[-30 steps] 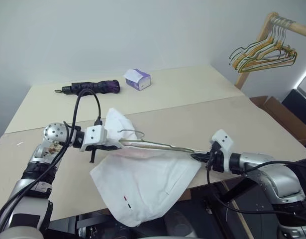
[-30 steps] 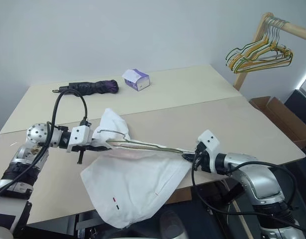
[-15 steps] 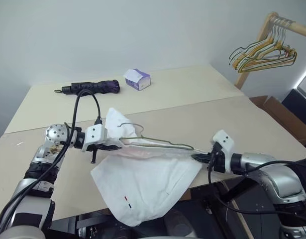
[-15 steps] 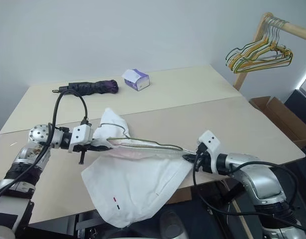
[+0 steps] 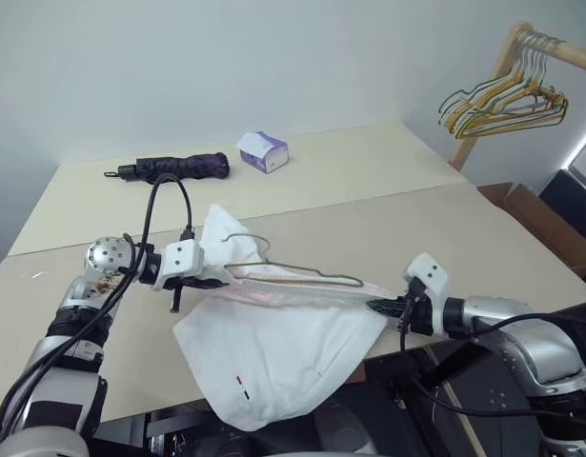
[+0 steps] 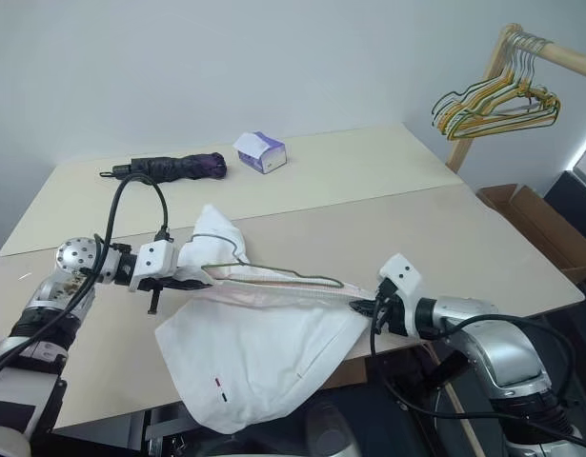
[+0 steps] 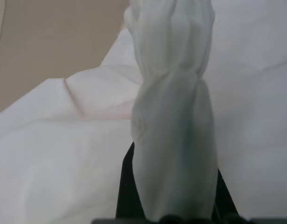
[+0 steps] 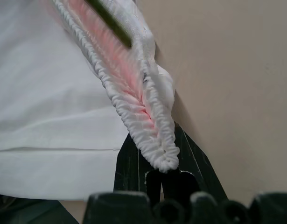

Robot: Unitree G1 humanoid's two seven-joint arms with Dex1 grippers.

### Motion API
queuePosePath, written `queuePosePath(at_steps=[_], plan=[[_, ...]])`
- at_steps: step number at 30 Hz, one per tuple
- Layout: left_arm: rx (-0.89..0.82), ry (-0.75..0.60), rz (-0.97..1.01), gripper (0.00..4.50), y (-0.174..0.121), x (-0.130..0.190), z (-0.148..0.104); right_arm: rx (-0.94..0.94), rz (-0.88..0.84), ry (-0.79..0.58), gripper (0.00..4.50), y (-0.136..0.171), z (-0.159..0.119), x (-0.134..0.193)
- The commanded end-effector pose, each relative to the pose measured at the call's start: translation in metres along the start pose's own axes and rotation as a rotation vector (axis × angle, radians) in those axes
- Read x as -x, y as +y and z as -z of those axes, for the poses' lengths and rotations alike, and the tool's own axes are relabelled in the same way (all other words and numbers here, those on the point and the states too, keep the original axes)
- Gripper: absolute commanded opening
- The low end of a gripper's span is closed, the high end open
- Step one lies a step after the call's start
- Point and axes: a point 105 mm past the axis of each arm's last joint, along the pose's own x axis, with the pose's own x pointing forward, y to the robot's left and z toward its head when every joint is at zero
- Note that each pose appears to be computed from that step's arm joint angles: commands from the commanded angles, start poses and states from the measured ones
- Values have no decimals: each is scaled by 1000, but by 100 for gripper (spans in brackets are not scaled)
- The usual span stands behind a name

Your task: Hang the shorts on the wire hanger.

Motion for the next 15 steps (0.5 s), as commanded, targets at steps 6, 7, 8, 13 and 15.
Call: queuePosePath(at_steps=[6, 7, 8, 13, 15], plan=[[-43, 246, -30, 0, 0, 26, 33, 46, 89, 11, 3, -21, -10, 19], [-56, 279, -34, 0, 1, 28, 37, 49, 87, 16, 3, -21, -9, 19], [-64, 306, -38, 0, 2, 30, 40, 53, 84, 17, 3, -21, -9, 19], [-71, 321, -64, 0, 8, 28, 43, 110, 77, -3, 3, -17, -22, 19], [-60, 283, -101, 0, 15, 21, 38, 154, 49, -38, 3, -8, -37, 16]])
